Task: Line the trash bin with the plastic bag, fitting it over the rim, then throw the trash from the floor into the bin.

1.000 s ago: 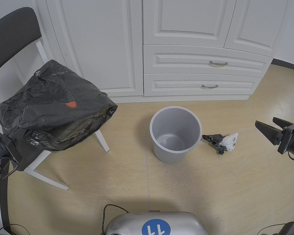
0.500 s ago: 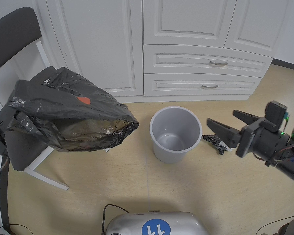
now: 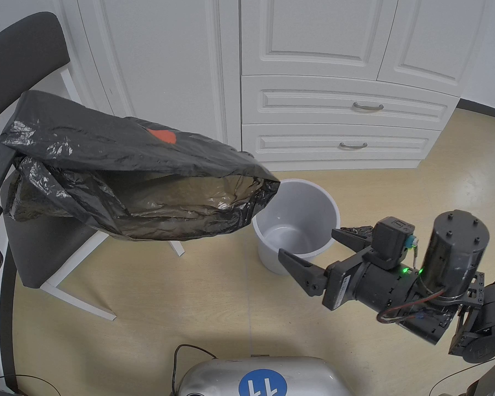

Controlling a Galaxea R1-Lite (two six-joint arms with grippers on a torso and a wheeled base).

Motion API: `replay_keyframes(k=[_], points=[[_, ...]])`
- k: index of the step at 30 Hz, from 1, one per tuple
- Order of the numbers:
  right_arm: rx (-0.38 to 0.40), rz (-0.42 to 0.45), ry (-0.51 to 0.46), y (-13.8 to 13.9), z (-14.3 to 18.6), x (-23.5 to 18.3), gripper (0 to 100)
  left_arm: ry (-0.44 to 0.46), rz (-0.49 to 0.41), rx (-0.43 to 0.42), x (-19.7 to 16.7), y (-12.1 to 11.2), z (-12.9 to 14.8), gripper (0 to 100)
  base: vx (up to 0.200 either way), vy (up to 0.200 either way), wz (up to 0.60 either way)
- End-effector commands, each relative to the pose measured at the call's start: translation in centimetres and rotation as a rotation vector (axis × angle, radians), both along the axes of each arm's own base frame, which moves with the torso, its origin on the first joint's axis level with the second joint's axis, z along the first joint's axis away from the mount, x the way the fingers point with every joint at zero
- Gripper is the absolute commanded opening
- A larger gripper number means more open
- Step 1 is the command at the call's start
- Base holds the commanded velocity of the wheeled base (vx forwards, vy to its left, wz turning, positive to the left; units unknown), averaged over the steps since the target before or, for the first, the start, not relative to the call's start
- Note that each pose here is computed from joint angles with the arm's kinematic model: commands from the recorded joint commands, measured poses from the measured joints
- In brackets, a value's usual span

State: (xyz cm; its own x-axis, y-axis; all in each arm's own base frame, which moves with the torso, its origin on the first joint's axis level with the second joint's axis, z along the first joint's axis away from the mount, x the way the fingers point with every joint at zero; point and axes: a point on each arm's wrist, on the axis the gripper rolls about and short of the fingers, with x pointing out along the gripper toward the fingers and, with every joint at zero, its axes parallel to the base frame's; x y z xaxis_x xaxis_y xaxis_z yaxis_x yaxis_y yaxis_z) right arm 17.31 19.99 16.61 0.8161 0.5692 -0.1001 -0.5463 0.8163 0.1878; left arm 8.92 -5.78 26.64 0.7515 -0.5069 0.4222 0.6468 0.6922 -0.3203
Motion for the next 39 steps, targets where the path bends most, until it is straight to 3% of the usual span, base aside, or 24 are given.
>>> replay_keyframes(k=[1,14,28,39], points=[[-0.014,-0.025,0.043,1.8,-1.5,1.2,100,-0.003,-0.008,0.0,-0.1,0.0,0.0,0,0.0,0.0,0.0],[0.142,-0.17,0.025,1.9,1.0,3.9,100,-0.023,-0.022,-0.007,-0.4,0.0,0.2,0,0.0,0.0,0.0],[0.131,-0.197,0.082,3.2,-1.4,5.9,100,-0.065,-0.038,-0.03,-1.3,0.4,0.8,0,0.0,0.0,0.0],[0.339,-0.179,0.092,4.0,-0.3,6.8,100,-0.064,-0.047,-0.033,-1.4,0.4,0.9,0,0.0,0.0,0.0]])
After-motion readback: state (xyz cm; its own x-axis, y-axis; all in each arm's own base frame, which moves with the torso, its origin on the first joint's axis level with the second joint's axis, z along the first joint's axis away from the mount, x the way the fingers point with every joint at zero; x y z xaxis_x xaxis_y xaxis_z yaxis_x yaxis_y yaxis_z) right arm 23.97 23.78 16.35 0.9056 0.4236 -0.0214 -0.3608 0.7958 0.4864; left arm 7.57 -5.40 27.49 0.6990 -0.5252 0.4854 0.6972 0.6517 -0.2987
